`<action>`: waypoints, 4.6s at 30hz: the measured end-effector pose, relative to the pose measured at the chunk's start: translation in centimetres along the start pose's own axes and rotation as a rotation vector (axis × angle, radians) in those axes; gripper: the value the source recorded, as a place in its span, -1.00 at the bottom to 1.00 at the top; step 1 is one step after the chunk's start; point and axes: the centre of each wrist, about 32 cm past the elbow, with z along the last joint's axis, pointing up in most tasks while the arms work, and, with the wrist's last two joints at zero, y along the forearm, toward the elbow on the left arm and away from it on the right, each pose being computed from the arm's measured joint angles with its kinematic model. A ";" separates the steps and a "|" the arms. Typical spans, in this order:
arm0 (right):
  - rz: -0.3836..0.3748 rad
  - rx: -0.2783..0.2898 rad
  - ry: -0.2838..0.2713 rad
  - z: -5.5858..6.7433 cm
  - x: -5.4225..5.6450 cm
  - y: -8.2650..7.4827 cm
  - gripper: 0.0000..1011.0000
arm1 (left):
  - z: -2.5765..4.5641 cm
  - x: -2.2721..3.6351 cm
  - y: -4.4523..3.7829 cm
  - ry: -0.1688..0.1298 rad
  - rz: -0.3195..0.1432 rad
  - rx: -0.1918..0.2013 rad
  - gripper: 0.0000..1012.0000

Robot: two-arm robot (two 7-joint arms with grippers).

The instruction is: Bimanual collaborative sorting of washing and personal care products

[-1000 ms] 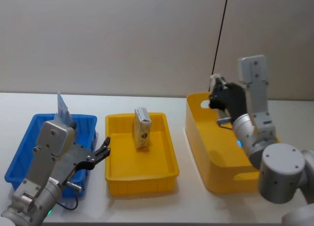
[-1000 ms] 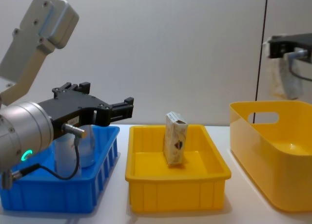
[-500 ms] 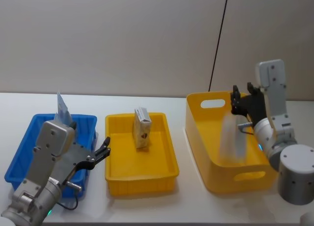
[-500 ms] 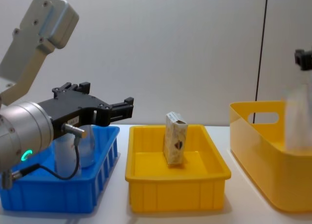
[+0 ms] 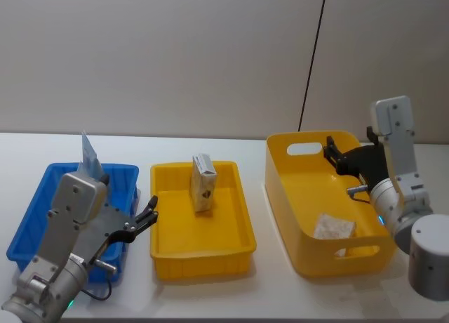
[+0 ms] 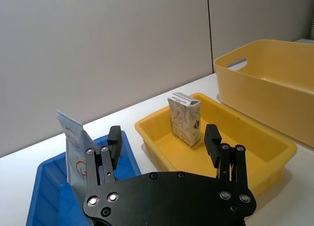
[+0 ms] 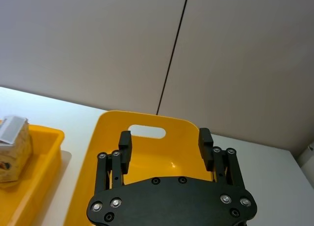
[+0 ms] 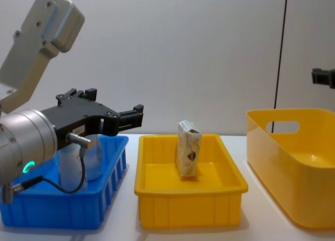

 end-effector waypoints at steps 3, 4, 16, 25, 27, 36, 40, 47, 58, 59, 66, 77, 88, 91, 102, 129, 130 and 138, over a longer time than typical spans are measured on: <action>0.022 0.020 0.005 0.0 0.1 -0.4 0.79 | 0.00 0.00 0.00 0.000 0.000 0.000 0.98; 0.028 0.025 0.006 0.0 0.1 -0.4 0.83 | 0.00 0.00 0.00 0.000 0.000 0.000 0.98; 0.109 0.104 0.028 0.2 0.0 -1.8 0.99 | 0.00 0.27 0.16 -0.006 0.016 0.002 0.98; 0.136 0.131 0.035 0.3 -0.1 -2.3 0.99 | -0.06 1.37 0.62 -0.009 0.084 0.018 0.98; 0.139 0.134 0.035 0.3 -0.1 -2.3 0.98 | -0.13 1.77 0.66 -0.006 0.104 0.022 0.98; 0.149 0.145 0.037 0.4 -0.1 -2.5 0.99 | -0.85 3.31 0.26 0.026 0.162 0.049 0.98; 0.152 0.149 0.038 0.4 -0.1 -2.6 0.98 | -1.36 3.80 -0.18 0.050 0.175 0.065 0.98; 0.155 0.152 0.039 0.4 -0.1 -2.7 0.99 | -2.47 4.38 -1.26 0.097 0.178 0.096 0.98; 0.158 0.155 0.039 0.5 -0.1 -2.7 0.99 | -4.13 4.77 -2.93 0.156 0.172 0.132 0.98; 0.158 0.155 0.039 0.5 -0.1 -2.7 0.99 | -4.23 4.79 -3.02 0.159 0.172 0.134 0.98; 0.159 0.155 0.040 0.4 -0.1 -2.7 0.99 | -5.23 4.83 -3.66 0.187 0.182 0.155 0.98; 0.159 0.156 0.040 0.5 -0.1 -2.7 0.99 | -6.14 4.81 -3.96 0.209 0.197 0.172 0.60; 0.159 0.156 0.039 0.5 -0.1 -2.7 0.99 | -6.42 4.71 -4.05 0.214 0.193 0.156 -0.07; 0.159 0.156 0.039 0.5 -0.1 -2.7 0.99 | -6.35 4.71 -4.07 0.213 0.191 0.151 -0.24; 0.159 0.156 0.039 0.5 -0.1 -2.7 0.99 | -5.06 4.60 -4.17 0.195 0.169 0.104 -0.57; 0.159 0.156 0.040 0.5 -0.1 -2.7 0.99 | 1.13 4.45 -4.33 0.134 0.071 -0.070 -0.66; 0.159 0.156 0.039 0.5 -0.1 -2.7 0.99 | 1.31 4.42 -4.39 0.133 0.065 -0.076 -0.66; 0.159 0.156 0.039 0.5 -0.1 -2.7 0.99 | 3.01 3.79 -5.53 0.146 -0.020 -0.154 -0.66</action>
